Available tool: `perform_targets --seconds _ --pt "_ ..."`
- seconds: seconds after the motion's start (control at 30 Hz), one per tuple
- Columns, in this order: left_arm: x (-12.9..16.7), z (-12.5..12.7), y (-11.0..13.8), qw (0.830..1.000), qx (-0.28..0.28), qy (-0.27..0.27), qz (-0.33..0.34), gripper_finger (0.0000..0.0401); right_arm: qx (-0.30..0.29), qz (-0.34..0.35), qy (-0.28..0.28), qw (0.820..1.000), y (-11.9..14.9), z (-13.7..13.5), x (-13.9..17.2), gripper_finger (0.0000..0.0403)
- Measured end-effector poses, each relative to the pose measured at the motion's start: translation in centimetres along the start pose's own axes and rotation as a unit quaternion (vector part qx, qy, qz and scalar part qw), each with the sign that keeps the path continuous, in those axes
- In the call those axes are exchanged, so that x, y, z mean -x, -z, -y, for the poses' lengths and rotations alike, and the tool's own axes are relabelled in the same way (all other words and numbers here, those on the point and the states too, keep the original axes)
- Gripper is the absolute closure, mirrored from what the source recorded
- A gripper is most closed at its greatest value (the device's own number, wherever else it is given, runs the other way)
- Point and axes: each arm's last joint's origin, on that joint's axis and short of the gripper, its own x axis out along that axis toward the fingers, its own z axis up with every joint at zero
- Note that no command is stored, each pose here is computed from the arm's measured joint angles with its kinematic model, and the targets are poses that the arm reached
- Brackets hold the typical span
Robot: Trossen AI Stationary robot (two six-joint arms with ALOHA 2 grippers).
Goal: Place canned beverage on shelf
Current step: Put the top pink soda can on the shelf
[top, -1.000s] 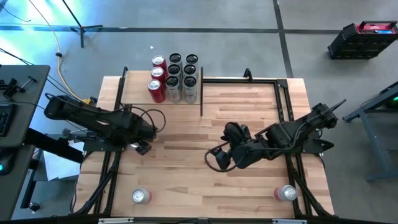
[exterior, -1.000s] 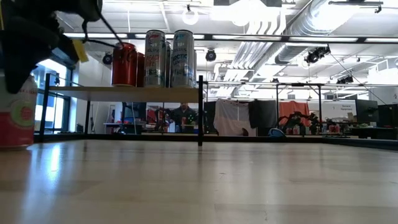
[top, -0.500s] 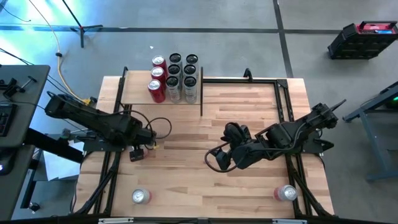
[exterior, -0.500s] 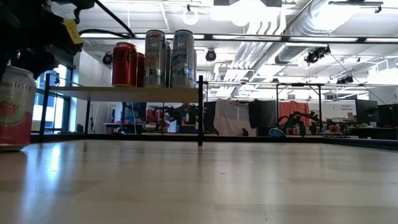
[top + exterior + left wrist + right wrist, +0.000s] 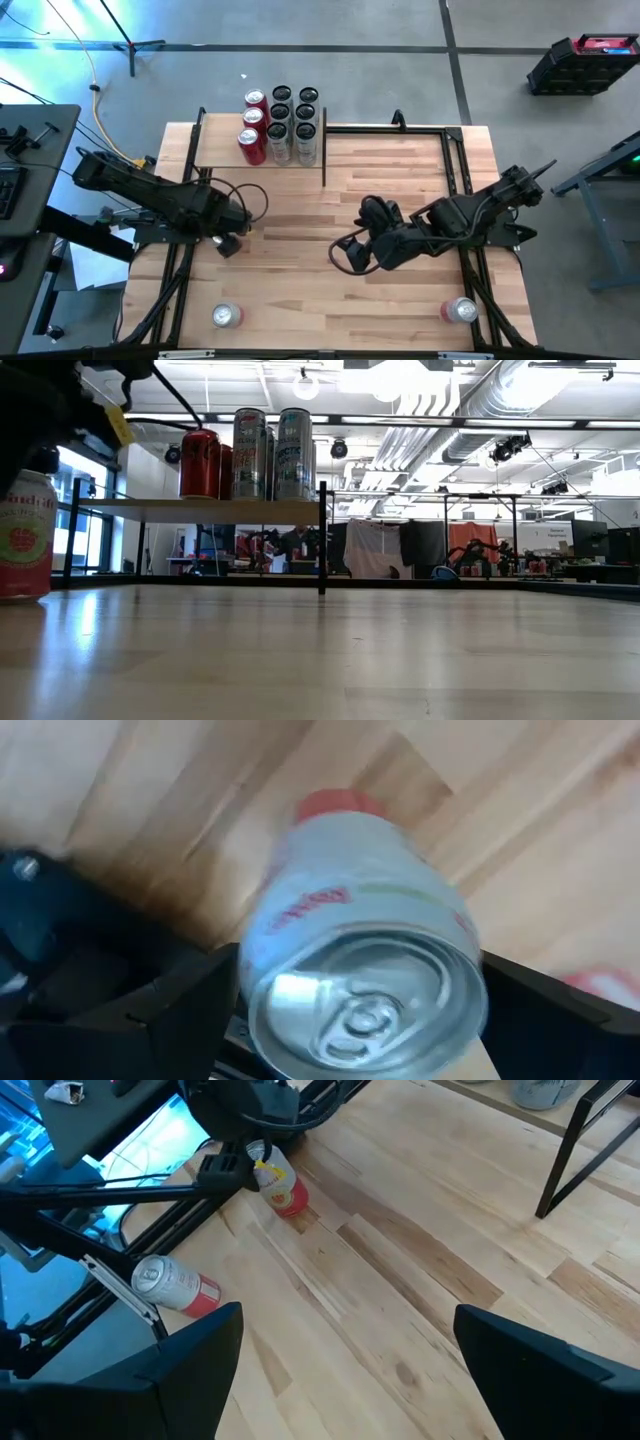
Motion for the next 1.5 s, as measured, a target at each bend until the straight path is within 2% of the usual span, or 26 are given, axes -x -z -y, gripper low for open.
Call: perform_targets --seconds 0.3,0.43,0.57,0.7,0.87,1.0,1.27,1.5 --pt "-0.1 0.4 0.7 0.992 0.122 -0.010 0.012 0.0051 -0.006 -0.005 -0.006 1.000 -0.2 0.0 -0.1 0.0054" --pt "-0.1 0.5 0.5 0.986 0.162 -0.011 0.038 0.0051 -0.006 -0.005 -0.006 1.000 -0.1 0.0 -0.1 0.0054" --pt "0.0 0.5 0.2 0.980 0.191 -0.008 0.049 0.0054 -0.006 -0.005 -0.006 1.000 -0.2 0.0 -0.1 0.0054" --pt "0.0 0.3 0.0 0.977 0.208 -0.003 0.038 0.0076 -0.006 -0.005 -0.007 1.000 -0.1 0.0 -0.1 0.0054" --pt "0.0 0.3 0.0 0.981 0.193 0.000 0.030 0.0114 -0.004 -0.005 -0.007 1.000 -0.1 0.0 -0.1 0.0054" --pt "1.1 0.1 0.0 0.986 0.163 0.000 0.030 0.0120 0.008 -0.004 -0.006 1.000 -0.2 0.0 -0.1 0.0054" --pt "8.0 -1.5 -0.2 0.991 0.128 -0.024 0.042 0.0120 0.074 -0.012 -0.011 0.997 -1.2 0.8 0.1 0.0054" --pt "14.0 -2.6 -1.1 0.990 0.058 0.062 0.116 0.0120 0.168 -0.002 -0.037 0.985 -4.3 2.9 2.5 0.0054"
